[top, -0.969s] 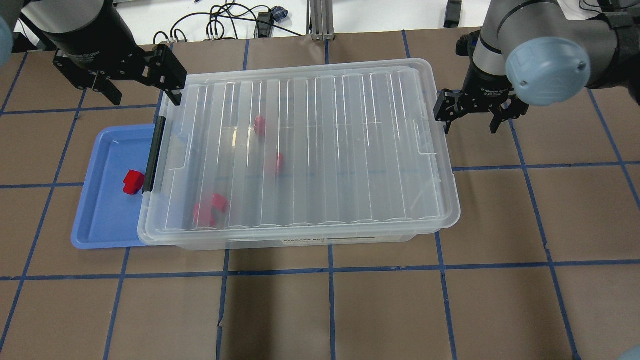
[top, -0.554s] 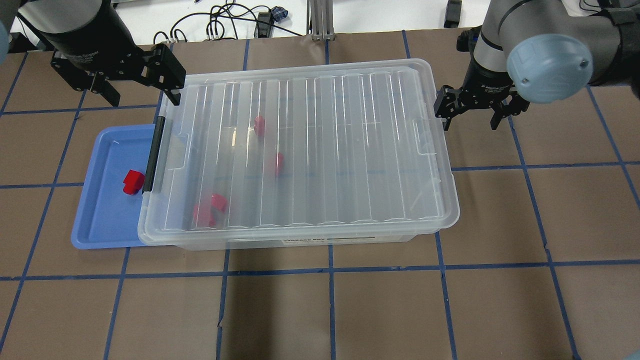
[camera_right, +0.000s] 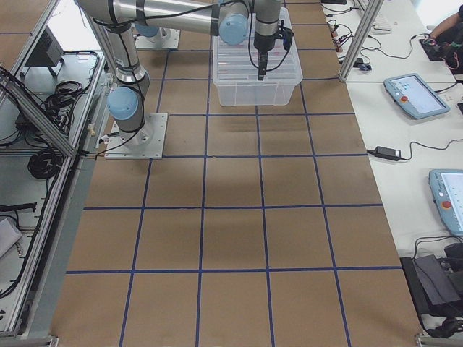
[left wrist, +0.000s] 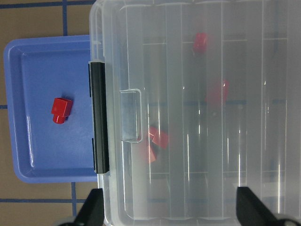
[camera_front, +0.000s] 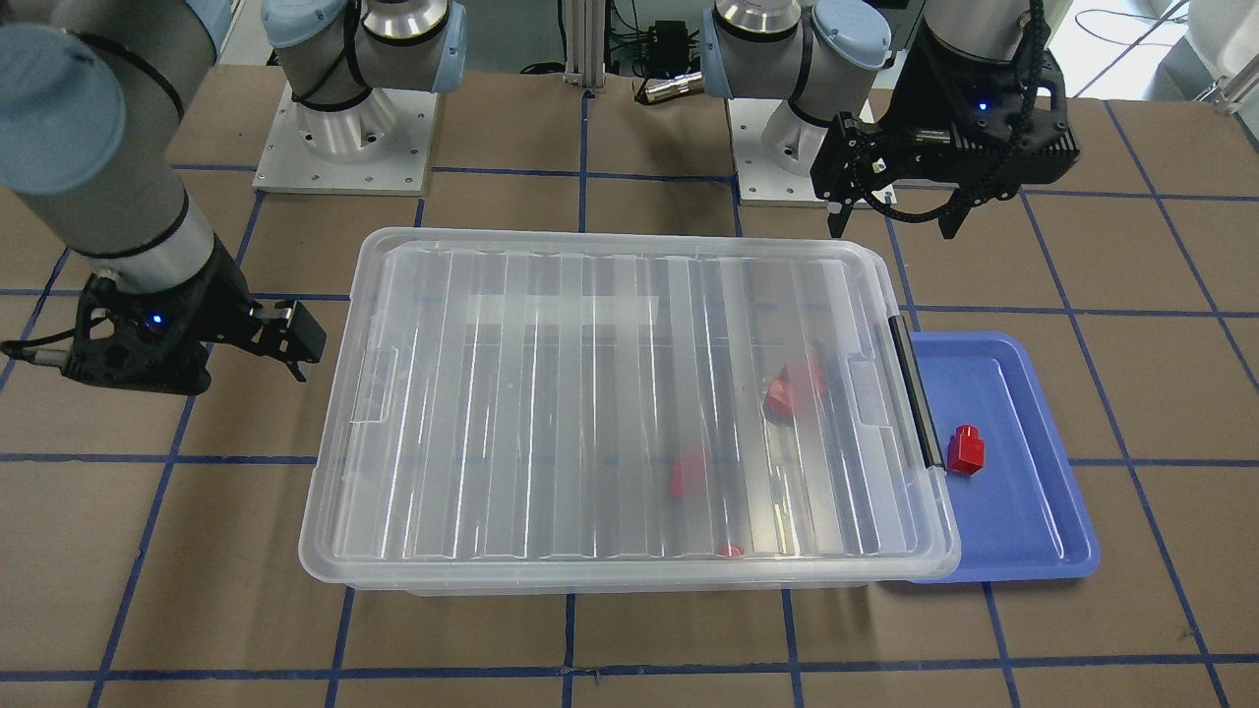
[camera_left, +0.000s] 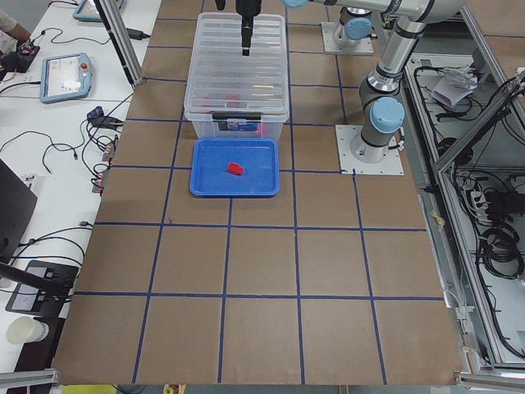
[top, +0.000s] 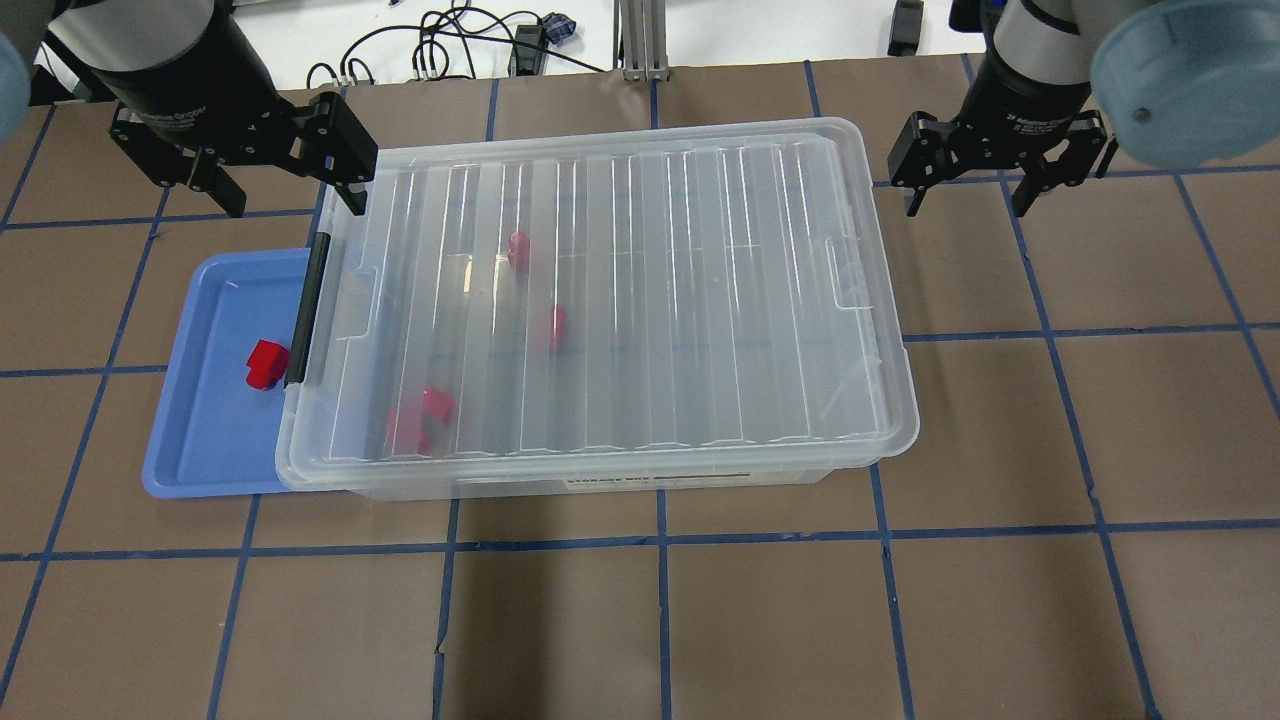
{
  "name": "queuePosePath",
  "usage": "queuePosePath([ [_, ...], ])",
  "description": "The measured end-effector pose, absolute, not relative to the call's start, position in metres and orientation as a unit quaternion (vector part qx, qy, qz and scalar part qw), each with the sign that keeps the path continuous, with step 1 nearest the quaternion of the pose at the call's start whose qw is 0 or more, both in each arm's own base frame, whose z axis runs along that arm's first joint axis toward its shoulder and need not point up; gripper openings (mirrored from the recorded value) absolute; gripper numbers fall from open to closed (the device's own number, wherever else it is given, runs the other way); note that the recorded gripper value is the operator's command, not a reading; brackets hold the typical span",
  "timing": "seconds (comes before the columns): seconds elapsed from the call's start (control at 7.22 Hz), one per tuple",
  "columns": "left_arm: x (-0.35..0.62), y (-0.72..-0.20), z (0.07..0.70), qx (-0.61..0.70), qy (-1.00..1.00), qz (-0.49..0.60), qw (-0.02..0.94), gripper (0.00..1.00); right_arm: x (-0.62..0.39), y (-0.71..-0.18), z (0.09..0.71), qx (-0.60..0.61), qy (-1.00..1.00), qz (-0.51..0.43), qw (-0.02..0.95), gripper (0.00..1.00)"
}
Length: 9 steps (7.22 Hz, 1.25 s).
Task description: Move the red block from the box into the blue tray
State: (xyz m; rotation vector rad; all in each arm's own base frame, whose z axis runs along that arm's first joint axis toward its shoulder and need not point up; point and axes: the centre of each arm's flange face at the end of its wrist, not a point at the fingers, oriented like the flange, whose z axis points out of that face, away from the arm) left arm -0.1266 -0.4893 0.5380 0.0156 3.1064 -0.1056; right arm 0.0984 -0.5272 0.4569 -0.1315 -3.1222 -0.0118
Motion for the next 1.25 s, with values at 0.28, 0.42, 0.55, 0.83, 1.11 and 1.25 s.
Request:
queuePosePath([
  [0.28,-0.127,-0.491,0.535,0.006,0.999,-0.032,0.015,1.0,0.102,-0.492,0.483,-0.075,-0.997,-0.022,0.003,1.0],
  [0.42,-0.127,-0.492,0.535,0.006,0.999,-0.032,0.016,1.0,0.104,-0.483,0.491,-0.082,-0.996,-0.022,0.002,1.0],
  [0.55,-0.127,-0.491,0.536,0.007,0.999,-0.03,0.017,1.0,0.109,-0.47,0.499,-0.082,-0.996,-0.02,0.004,1.0],
  [0.83,-0.128,-0.488,0.536,0.008,1.0,-0.019,0.017,1.0,0.118,-0.45,0.505,-0.076,-0.997,-0.018,0.006,1.0],
  [1.11,-0.129,-0.489,0.532,0.008,1.0,-0.013,0.016,1.0,0.12,-0.449,0.502,-0.071,-0.997,-0.02,0.004,1.0],
  [1.25,-0.129,-0.491,0.531,0.009,1.0,-0.011,0.015,1.0,0.12,-0.45,0.5,-0.071,-0.997,-0.022,0.002,1.0],
])
